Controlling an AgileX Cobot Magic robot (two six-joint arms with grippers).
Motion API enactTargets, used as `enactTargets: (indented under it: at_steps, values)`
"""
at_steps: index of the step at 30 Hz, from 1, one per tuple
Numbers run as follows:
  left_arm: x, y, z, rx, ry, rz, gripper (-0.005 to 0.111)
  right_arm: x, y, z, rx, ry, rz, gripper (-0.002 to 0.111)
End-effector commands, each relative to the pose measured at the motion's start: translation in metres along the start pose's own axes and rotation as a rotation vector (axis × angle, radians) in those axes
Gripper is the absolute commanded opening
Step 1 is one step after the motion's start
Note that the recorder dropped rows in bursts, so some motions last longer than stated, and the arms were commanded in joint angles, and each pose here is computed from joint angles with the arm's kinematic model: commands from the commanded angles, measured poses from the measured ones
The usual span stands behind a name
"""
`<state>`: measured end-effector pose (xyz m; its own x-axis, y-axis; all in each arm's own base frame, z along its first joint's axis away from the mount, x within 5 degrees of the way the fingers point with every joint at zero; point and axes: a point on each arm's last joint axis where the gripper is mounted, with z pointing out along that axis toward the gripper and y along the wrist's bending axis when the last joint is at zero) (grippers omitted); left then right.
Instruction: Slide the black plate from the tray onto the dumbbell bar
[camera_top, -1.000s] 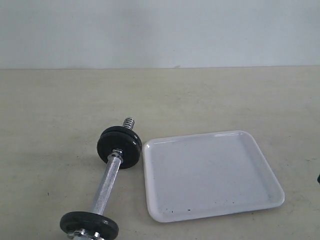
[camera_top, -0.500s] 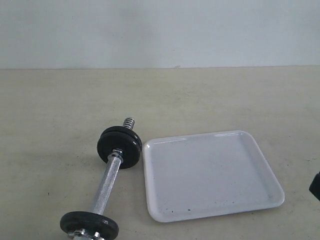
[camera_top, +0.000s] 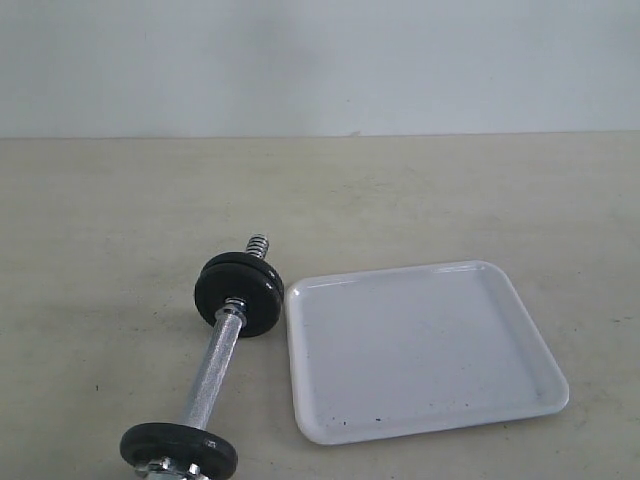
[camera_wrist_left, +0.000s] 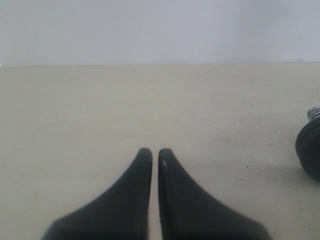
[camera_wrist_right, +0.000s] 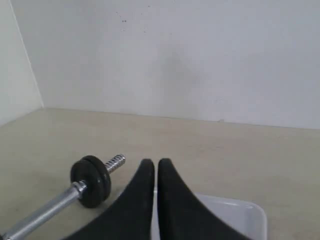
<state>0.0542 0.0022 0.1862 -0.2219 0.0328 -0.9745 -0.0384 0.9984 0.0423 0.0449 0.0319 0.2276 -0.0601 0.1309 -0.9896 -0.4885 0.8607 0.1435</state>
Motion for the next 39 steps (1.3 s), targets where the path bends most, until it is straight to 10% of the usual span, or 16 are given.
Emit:
enactTargets:
  at_steps: [1,39]
  values:
    - [0.001,0.000,0.000,-0.006,0.000,-0.014,0.004,0.002,-0.007,-0.001,0.081,0.029,-0.078,0.001]
    - [0.001,0.000,0.000,-0.006,-0.002,-0.003,0.004,0.044,-0.018,-0.001,0.161,0.256,0.010,0.001]
